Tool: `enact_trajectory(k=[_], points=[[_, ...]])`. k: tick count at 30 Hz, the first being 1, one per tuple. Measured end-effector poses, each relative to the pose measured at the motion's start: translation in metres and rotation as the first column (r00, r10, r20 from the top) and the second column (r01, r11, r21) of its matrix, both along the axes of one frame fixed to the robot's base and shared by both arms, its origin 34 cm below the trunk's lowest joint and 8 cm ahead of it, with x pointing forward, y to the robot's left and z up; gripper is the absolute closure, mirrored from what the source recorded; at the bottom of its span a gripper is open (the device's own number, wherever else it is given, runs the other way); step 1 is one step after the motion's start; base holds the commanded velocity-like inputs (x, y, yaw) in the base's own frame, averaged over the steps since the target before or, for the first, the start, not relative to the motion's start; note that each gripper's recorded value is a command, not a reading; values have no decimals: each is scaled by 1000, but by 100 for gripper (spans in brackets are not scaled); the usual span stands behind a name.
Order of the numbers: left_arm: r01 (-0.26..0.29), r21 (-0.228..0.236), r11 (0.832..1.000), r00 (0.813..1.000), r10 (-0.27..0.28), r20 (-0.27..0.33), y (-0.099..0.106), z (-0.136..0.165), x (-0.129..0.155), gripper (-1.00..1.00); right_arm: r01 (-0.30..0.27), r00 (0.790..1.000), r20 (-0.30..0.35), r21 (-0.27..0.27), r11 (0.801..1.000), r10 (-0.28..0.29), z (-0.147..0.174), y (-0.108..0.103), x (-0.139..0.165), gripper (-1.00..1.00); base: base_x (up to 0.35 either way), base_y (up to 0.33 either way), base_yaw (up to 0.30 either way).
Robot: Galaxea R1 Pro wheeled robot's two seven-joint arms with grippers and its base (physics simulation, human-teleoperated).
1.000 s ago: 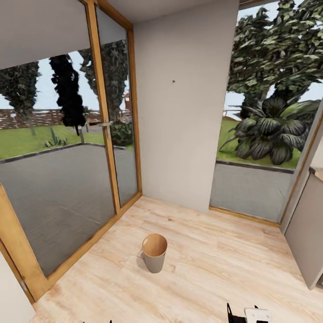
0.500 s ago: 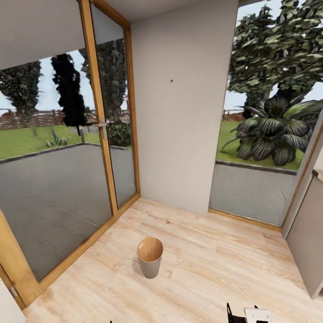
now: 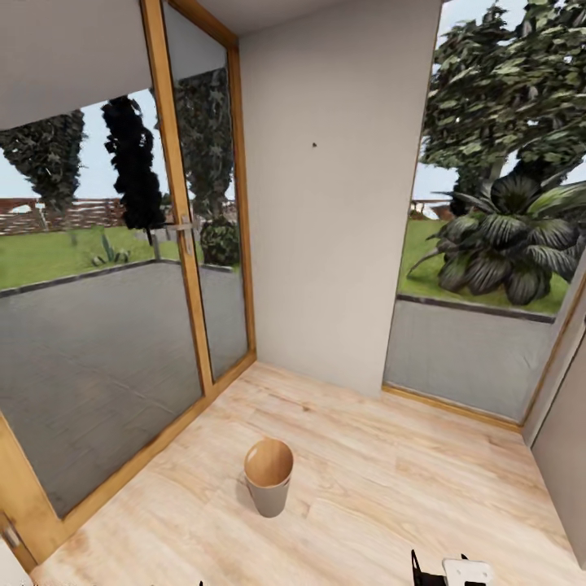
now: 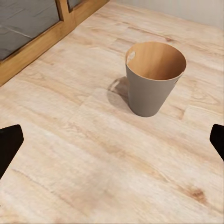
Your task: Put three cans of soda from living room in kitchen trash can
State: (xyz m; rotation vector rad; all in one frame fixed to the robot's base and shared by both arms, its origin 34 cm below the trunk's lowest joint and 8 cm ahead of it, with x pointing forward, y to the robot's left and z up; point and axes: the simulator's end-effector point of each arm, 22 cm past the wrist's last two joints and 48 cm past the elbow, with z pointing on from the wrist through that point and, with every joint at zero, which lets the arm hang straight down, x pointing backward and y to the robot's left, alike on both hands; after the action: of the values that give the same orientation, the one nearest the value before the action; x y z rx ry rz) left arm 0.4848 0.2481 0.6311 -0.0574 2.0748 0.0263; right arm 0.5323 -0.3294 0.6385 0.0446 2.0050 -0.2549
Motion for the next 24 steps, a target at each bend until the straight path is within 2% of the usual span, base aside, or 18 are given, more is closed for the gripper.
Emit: enact_trajectory(k=[15, 24], points=[[-7, -2, 1000, 1000, 7, 1, 2, 1, 2, -100, 0, 1000, 0, -1, 1000, 0, 0, -1, 0, -100, 159, -28, 235], [-95, -77, 993, 995, 96, 10, 17, 5, 10, -100, -16, 1000, 12, -6, 1000, 16, 5, 5, 4, -100, 159, 0, 51]])
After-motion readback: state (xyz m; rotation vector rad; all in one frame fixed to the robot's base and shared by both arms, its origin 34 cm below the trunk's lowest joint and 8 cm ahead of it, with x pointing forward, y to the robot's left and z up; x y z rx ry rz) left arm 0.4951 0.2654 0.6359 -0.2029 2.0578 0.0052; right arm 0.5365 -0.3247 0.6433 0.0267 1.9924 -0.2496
